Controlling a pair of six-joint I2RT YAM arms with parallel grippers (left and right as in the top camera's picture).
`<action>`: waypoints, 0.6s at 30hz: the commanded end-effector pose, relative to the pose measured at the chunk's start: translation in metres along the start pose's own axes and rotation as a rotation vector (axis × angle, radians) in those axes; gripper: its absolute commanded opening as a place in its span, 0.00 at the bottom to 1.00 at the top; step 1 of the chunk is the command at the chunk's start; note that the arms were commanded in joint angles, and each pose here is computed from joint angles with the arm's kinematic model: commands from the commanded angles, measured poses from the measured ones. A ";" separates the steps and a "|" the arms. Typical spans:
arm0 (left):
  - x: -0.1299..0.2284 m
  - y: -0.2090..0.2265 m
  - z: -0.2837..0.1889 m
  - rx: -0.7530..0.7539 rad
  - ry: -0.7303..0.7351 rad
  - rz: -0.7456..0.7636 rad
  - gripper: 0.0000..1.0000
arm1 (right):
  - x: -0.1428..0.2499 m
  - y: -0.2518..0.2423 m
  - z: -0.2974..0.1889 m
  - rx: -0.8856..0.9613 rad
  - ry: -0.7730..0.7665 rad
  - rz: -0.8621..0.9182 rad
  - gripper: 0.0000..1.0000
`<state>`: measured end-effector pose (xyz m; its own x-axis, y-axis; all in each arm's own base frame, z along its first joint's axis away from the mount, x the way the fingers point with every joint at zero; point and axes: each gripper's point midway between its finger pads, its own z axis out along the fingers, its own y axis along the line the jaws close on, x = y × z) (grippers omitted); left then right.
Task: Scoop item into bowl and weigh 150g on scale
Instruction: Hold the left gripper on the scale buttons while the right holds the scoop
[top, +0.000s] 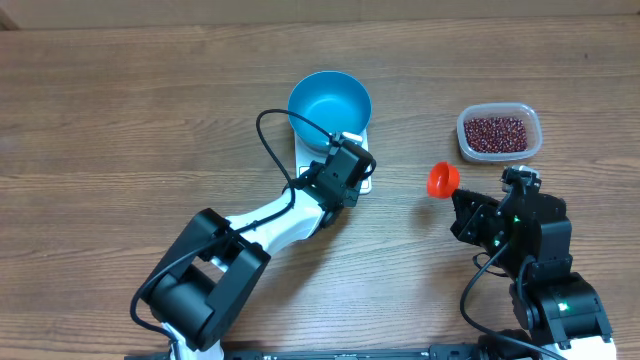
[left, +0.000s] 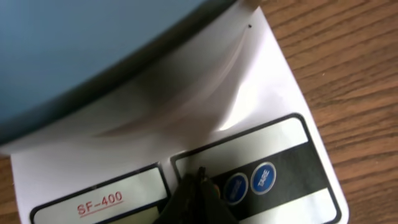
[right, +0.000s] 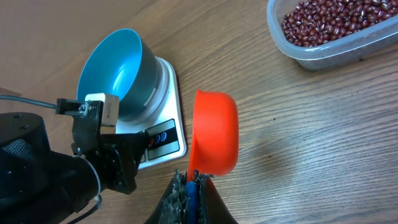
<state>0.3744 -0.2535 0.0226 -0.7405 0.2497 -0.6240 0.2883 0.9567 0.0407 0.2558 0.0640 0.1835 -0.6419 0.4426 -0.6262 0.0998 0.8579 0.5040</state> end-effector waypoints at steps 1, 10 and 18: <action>0.015 -0.006 0.007 0.010 0.031 0.042 0.04 | -0.012 0.008 -0.006 -0.015 -0.038 -0.012 0.04; 0.015 -0.006 0.007 0.011 0.030 0.041 0.04 | -0.012 0.008 -0.006 -0.015 -0.039 -0.012 0.04; 0.017 -0.005 0.007 0.009 0.037 0.043 0.04 | -0.012 0.008 -0.006 -0.015 -0.038 -0.012 0.04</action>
<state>0.3740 -0.2576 0.0229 -0.7311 0.2642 -0.6291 0.3061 0.9510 0.0436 0.2557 0.0640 0.1832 -0.6422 0.4425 -0.6258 0.1004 0.8580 0.5037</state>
